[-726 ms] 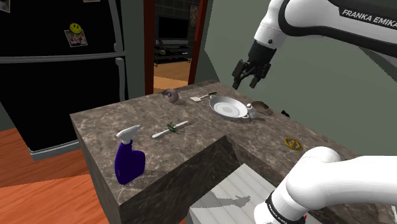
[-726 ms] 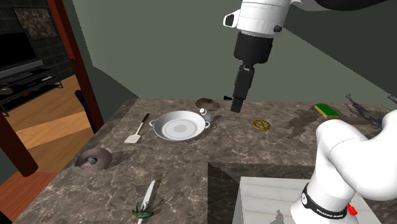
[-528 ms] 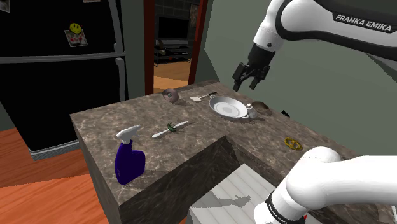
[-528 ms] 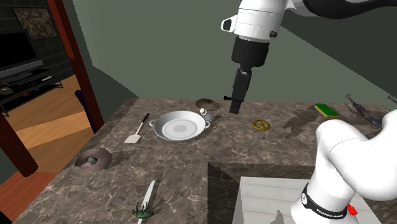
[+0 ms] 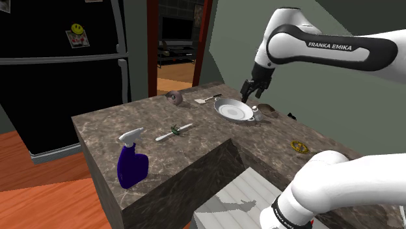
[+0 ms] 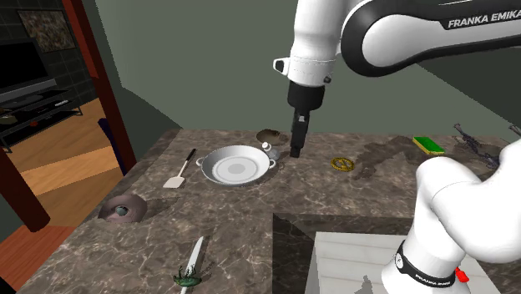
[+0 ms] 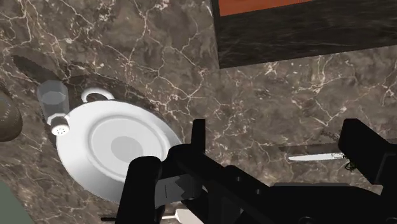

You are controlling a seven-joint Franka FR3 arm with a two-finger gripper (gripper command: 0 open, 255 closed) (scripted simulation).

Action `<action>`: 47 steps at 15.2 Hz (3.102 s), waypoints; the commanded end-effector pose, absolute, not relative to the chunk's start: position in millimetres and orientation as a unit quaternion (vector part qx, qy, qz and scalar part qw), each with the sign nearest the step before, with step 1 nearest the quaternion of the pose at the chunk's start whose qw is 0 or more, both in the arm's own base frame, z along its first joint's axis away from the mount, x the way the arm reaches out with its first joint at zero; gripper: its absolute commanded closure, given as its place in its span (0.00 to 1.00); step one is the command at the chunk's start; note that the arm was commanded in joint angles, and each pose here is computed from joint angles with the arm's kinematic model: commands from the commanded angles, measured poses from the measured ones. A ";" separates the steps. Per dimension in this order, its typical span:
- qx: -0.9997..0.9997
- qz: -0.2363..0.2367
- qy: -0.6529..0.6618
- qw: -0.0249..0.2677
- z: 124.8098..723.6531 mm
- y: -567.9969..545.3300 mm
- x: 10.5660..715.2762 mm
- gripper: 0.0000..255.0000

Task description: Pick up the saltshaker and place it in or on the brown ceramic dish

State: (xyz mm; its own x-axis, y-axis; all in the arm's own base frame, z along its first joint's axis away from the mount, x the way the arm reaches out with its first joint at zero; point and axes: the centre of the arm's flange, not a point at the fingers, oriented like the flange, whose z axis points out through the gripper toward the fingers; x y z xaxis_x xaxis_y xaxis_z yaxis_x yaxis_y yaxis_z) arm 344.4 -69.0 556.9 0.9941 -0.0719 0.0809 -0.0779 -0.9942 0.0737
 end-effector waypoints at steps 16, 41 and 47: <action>0.988 -0.010 0.062 0.142 435.7 -220.9 410.0 0.00; 0.968 -0.044 0.128 0.211 330.1 -347.2 463.9 0.00; 0.968 -0.044 0.128 0.211 330.1 -347.1 463.9 1.00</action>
State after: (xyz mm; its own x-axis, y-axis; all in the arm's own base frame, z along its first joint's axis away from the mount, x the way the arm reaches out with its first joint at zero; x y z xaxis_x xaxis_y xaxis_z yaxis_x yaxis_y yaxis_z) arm 463.9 -347.2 330.4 0.9634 0.2291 -0.1394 0.2663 -0.8784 0.3969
